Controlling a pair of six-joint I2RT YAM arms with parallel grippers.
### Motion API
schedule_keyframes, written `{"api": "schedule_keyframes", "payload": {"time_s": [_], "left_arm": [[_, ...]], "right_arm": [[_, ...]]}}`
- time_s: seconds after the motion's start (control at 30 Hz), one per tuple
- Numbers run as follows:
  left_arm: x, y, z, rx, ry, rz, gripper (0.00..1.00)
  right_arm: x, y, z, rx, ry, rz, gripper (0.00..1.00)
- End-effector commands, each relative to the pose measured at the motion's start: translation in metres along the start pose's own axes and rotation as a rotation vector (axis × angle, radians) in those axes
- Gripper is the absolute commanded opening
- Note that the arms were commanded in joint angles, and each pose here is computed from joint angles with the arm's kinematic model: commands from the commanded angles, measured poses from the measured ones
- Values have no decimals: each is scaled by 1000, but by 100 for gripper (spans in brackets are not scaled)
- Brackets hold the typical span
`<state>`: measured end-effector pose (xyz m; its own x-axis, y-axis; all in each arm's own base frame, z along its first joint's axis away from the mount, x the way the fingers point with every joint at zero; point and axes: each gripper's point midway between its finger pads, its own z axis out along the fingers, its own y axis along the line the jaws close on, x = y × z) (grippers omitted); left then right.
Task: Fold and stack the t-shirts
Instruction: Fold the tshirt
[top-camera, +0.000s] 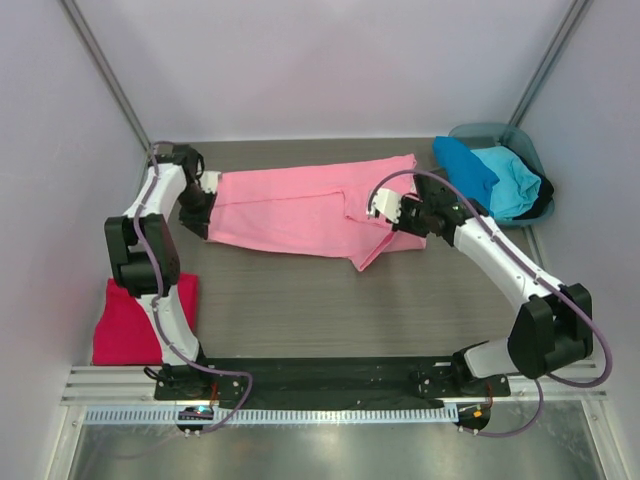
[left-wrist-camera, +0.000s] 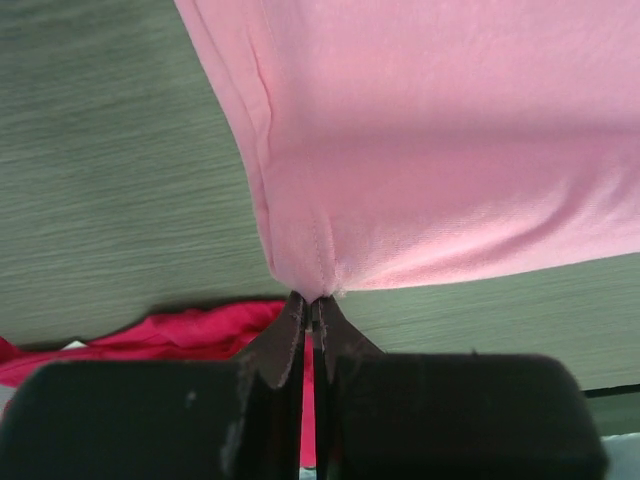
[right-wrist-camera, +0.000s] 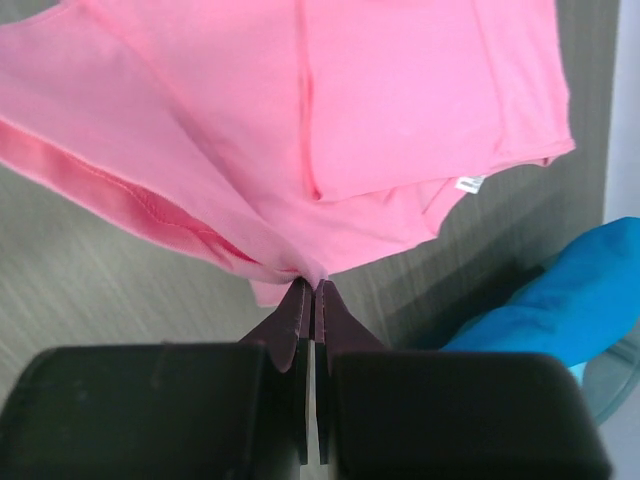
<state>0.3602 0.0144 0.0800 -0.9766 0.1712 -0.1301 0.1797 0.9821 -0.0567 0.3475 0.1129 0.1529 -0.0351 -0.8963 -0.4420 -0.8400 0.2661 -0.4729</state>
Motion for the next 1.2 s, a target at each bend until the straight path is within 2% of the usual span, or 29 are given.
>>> {"api": "schedule_keyframes", "payload": {"time_s": [0.0, 0.4, 0.63, 0.9, 1.17], "left_arm": [[-8, 1, -10, 12, -11, 16, 0], [-53, 9, -15, 15, -67, 11, 0], [-76, 17, -18, 3, -89, 8, 0], [-94, 29, -15, -24, -123, -22, 0], [-108, 40, -5, -61, -140, -35, 0]], "right_arm": [[-19, -46, -5, 135, -36, 16, 1], [-31, -136, 1, 381, -66, 94, 1], [-32, -183, 25, 451, -66, 163, 1], [-26, -209, 72, 466, -29, 192, 1], [-24, -232, 97, 499, -16, 216, 1]]}}
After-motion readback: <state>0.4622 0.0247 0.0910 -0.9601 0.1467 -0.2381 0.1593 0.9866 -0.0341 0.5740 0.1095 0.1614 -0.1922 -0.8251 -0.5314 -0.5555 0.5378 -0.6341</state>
